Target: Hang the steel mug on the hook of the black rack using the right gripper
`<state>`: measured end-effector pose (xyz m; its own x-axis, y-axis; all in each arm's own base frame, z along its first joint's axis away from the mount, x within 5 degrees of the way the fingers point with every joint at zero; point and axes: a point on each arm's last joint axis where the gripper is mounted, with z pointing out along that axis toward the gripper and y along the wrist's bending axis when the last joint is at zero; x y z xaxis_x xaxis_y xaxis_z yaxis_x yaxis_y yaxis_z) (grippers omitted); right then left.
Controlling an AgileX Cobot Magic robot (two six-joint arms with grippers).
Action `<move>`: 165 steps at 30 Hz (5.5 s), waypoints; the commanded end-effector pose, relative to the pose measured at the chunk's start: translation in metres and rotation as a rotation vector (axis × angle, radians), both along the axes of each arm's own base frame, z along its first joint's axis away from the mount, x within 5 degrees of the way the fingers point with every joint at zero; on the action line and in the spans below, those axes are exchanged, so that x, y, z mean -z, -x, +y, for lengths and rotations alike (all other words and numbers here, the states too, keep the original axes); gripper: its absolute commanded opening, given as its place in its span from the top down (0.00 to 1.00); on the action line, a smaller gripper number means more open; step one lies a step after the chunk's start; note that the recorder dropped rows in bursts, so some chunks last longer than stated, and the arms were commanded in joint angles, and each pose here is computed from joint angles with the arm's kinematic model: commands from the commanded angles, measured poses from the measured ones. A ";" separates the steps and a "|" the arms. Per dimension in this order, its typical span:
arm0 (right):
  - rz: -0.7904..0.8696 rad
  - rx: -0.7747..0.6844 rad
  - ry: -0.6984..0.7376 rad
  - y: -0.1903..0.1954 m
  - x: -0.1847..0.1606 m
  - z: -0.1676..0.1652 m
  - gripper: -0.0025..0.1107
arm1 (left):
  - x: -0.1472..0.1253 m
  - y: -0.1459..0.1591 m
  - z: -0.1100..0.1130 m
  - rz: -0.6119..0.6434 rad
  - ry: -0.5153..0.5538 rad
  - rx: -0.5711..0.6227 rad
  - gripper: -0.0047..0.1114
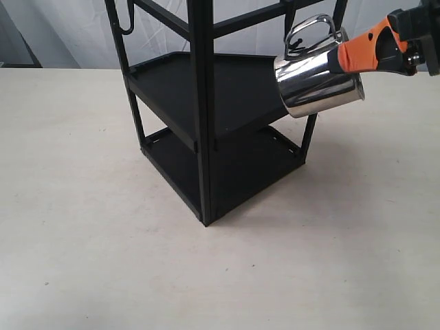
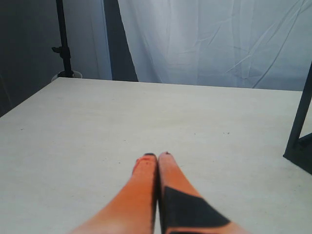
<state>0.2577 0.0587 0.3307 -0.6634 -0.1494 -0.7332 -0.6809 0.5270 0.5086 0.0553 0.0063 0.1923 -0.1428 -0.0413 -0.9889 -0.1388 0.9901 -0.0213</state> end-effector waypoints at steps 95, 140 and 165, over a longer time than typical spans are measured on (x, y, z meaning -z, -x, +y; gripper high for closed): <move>-0.100 -0.003 -0.002 -0.010 -0.022 -0.002 0.67 | 0.000 0.000 0.001 0.003 -0.047 -0.008 0.95; -0.616 0.825 0.145 0.179 -0.057 -0.039 0.99 | 0.000 0.001 0.003 0.017 -0.137 -0.016 0.95; -0.490 1.062 0.278 0.178 0.121 -0.062 0.99 | 0.000 0.001 0.003 0.017 -0.137 -0.016 0.95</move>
